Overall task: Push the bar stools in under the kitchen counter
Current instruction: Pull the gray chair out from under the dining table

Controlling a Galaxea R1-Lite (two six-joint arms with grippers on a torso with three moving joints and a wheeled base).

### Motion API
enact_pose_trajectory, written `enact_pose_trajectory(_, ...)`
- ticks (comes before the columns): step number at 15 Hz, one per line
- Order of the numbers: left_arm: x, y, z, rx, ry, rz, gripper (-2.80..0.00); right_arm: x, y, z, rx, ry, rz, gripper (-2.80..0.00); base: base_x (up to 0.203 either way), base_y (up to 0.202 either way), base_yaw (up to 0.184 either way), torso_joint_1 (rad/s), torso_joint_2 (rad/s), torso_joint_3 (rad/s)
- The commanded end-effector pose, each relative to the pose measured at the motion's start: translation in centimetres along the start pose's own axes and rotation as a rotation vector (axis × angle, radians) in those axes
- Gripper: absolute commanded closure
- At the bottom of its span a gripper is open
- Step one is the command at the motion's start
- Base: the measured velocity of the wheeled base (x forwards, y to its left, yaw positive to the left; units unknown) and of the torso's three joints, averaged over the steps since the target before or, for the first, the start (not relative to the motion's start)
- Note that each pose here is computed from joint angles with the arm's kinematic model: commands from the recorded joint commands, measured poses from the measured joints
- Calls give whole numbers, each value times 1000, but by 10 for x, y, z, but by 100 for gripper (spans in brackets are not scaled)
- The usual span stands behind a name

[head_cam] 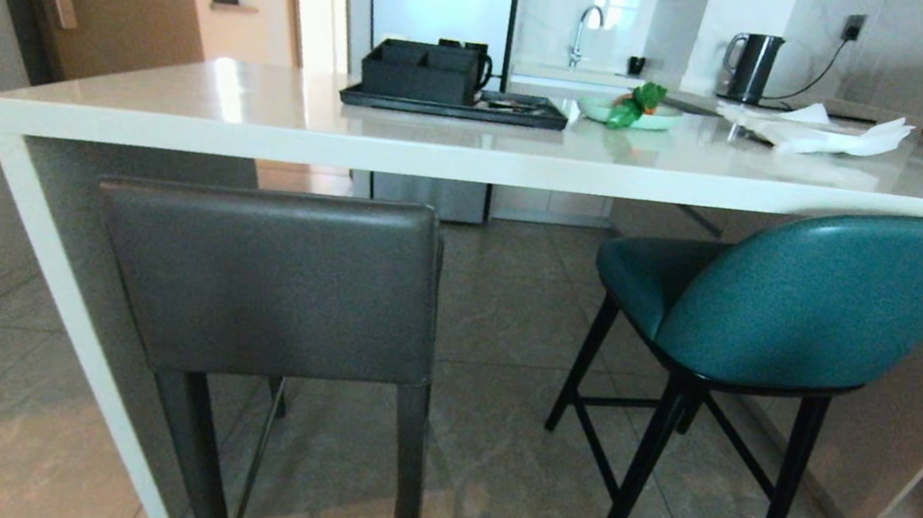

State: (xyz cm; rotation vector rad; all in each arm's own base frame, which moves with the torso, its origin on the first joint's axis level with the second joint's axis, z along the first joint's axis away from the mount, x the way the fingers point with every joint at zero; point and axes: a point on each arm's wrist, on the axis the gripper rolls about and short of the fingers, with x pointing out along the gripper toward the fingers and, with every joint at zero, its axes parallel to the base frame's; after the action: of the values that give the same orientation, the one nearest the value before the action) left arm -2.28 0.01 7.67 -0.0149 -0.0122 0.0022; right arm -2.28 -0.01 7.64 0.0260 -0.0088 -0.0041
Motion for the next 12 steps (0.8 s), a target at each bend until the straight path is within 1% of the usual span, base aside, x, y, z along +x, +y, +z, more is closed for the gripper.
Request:
enact_pose_trajectory(1,0,0,-1,0,3,1,0,0,0,-1,0,3,0,0,1,159,1,0,0,6)
enact_pose_trajectory(12,0,0,-1,0,3,1,0,0,0,-1,2,4,0,0,0,196,-1,4,3,3)
